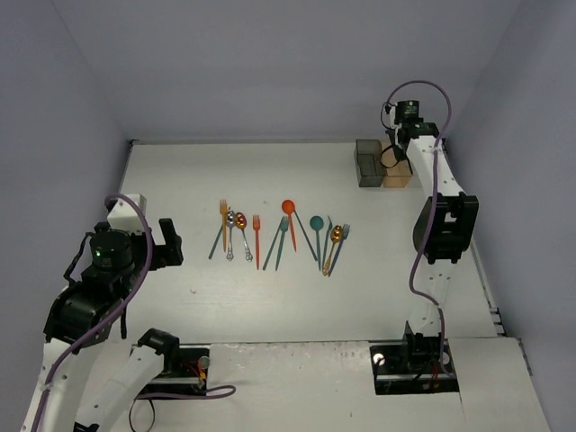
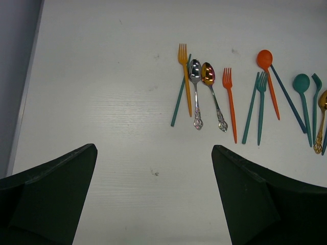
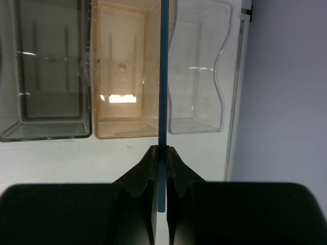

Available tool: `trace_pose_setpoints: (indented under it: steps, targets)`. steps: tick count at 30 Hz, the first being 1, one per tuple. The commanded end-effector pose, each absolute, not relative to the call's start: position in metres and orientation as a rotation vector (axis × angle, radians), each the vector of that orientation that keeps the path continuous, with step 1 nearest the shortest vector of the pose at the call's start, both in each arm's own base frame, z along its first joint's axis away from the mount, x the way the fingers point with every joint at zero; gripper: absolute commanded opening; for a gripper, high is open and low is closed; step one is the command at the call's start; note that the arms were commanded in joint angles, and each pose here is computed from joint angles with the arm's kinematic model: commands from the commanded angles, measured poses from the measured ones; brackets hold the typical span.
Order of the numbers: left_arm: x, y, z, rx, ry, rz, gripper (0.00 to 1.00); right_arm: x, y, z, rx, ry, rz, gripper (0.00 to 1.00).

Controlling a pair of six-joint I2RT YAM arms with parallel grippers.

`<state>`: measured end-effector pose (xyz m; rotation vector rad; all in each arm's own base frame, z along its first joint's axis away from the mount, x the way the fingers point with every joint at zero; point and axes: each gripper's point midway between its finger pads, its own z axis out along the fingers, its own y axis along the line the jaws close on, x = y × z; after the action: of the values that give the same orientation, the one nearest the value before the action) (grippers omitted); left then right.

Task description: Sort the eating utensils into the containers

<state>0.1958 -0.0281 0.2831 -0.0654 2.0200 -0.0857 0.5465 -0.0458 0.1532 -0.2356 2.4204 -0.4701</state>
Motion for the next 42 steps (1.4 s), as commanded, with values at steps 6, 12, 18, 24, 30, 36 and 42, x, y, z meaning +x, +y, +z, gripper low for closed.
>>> trace_pose_setpoints:
  steps: [6,12,18,24,30,36,42]
  targets:
    - [0.232,-0.042,0.293,-0.076,2.045,-0.087,0.94,0.540,-0.113,0.144,-0.243,2.461,-0.578,0.00]
    - [0.242,-0.049,0.288,-0.072,2.068,-0.107,0.93,0.540,-0.127,0.127,-0.217,2.497,-0.594,0.00]
    - [0.243,-0.050,0.289,-0.067,2.067,-0.104,0.94,0.542,-0.136,0.117,-0.231,2.513,-0.587,0.00]
    - [0.239,-0.047,0.289,-0.069,2.055,-0.106,0.94,0.546,-0.135,0.109,-0.220,2.518,-0.570,0.00]
    - [0.236,-0.048,0.287,-0.062,2.059,-0.109,0.94,0.554,-0.135,0.105,-0.212,2.513,-0.566,0.00]
    - [0.236,-0.048,0.284,-0.062,2.069,-0.112,0.94,0.559,-0.134,0.104,-0.209,2.505,-0.583,0.00]
    - [0.236,-0.050,0.278,-0.074,2.085,-0.119,0.94,0.561,-0.135,0.105,-0.205,2.500,-0.590,0.05]
